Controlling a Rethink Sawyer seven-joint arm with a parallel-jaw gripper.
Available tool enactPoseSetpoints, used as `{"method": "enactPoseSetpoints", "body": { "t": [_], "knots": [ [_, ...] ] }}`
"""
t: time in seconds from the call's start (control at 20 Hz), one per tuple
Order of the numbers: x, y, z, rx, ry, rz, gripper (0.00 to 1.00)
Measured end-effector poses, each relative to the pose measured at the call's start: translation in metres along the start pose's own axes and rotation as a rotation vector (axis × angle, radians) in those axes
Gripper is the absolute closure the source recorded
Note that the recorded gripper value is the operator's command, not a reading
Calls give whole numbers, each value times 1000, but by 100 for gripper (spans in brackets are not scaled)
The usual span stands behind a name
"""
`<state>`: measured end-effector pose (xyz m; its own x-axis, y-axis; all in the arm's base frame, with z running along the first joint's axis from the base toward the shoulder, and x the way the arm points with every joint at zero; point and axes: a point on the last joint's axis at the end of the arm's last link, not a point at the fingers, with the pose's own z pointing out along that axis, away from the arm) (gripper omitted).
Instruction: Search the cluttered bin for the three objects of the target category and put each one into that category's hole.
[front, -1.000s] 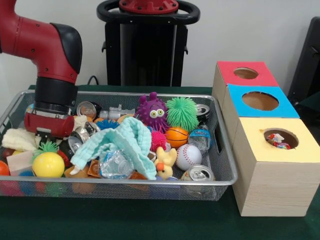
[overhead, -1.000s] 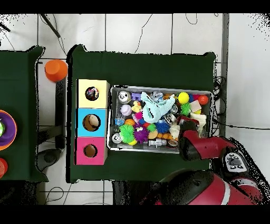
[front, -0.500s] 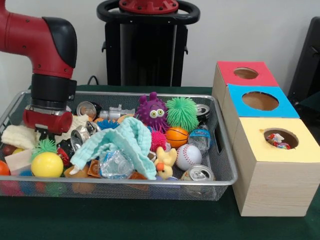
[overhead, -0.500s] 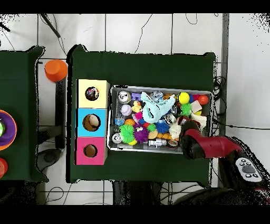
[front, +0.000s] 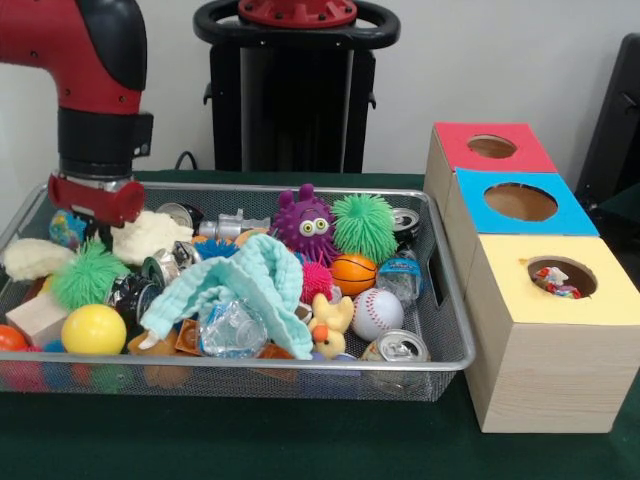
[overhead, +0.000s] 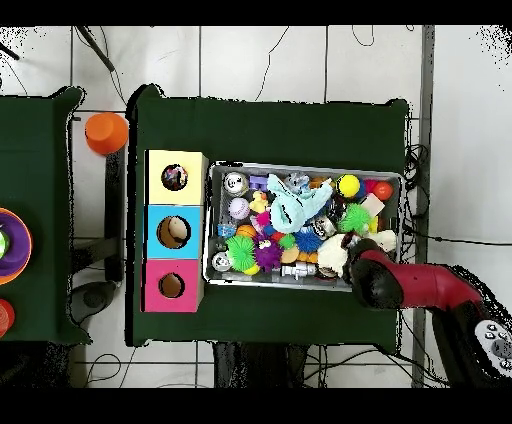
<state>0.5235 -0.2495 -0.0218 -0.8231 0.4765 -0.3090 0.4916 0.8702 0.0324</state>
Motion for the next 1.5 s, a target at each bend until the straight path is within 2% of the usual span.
{"method": "enactPoseSetpoints", "body": {
  "t": [0.2, 0.35, 0.5, 0.7, 1.15, 1.35, 1.5],
  "knots": [
    [-3, -8, -26, 25, 57, 45, 100],
    [-8, -12, -43, 40, 80, 62, 100],
    [-12, -11, -52, 39, 82, 68, 100],
    [-18, -4, -68, 19, 86, 78, 100],
    [-24, -1, -84, -3, 104, 92, 100],
    [-20, -1, -90, -6, 127, 92, 100],
    [-20, -2, -102, -20, 149, 105, 100]
  ]
}}
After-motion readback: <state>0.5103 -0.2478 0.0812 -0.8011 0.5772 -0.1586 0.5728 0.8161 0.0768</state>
